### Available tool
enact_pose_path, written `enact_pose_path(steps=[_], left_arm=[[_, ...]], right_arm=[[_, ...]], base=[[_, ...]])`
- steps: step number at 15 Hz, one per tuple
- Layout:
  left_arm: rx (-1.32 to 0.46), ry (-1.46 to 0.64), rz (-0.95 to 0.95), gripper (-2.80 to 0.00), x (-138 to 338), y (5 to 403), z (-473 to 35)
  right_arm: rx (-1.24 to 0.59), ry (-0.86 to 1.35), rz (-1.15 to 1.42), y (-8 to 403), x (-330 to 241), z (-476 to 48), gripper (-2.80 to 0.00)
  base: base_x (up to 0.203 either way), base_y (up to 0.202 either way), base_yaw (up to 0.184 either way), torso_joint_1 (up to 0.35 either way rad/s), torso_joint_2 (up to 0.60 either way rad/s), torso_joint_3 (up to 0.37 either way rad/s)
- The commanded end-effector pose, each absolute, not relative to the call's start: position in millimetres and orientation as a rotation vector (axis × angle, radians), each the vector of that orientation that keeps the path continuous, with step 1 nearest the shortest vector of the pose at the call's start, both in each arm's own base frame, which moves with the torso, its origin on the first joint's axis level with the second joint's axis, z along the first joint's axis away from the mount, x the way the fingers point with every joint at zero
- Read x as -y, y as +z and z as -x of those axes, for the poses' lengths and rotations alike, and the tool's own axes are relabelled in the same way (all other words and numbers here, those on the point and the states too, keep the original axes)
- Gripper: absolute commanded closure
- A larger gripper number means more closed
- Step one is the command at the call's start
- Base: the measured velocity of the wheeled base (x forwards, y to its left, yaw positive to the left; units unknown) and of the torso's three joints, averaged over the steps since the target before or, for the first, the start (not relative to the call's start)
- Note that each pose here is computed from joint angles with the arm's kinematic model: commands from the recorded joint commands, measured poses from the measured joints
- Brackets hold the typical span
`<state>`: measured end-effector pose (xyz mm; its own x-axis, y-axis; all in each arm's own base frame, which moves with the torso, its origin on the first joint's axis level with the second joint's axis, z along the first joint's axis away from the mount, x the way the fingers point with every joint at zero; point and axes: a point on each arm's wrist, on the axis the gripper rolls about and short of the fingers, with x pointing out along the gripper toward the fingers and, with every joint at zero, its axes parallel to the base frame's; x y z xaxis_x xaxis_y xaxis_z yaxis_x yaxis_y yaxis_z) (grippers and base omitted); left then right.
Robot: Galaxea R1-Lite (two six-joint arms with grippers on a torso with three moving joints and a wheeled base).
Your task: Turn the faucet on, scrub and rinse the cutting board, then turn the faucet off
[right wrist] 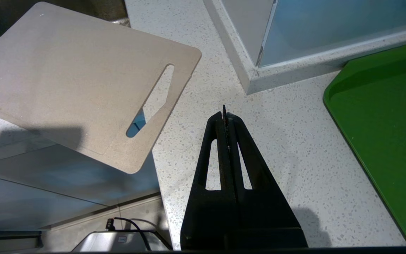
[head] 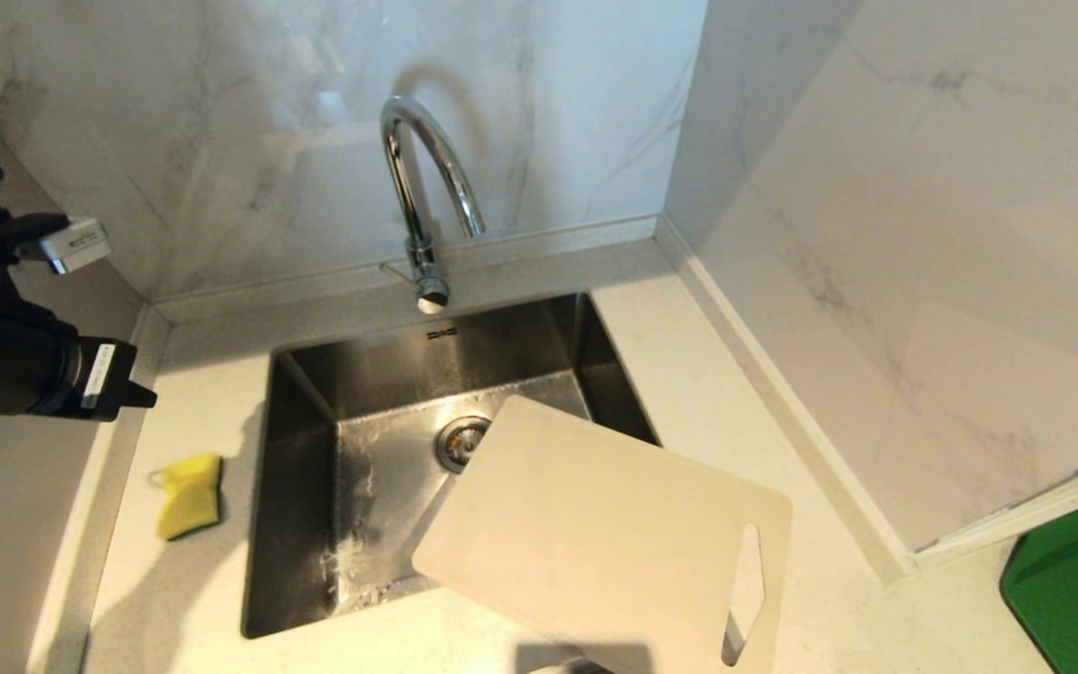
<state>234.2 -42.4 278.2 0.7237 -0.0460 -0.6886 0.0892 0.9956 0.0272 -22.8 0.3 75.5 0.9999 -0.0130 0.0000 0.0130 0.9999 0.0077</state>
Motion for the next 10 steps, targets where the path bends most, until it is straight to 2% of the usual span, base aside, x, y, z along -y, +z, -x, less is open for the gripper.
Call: enact_pose_path(steps=[1,10], left_arm=[[-0.756,-0.083,-0.054,0.00,32.8,277.1,-211.8],[-0.781,-0.081,-0.059,0.00,1.3,246.2,-158.3]], right_arm=[[0.000,-0.012,-0.008,75.5,-0.3,22.8,0.00],[0.002,-0.012,-0.008,75.4,-0.3,22.9,0.00]], base=[[0.000,0.000,0.000,0.000,0.00,0.000],[0.000,0.000,0.000,0.000,0.00,0.000]])
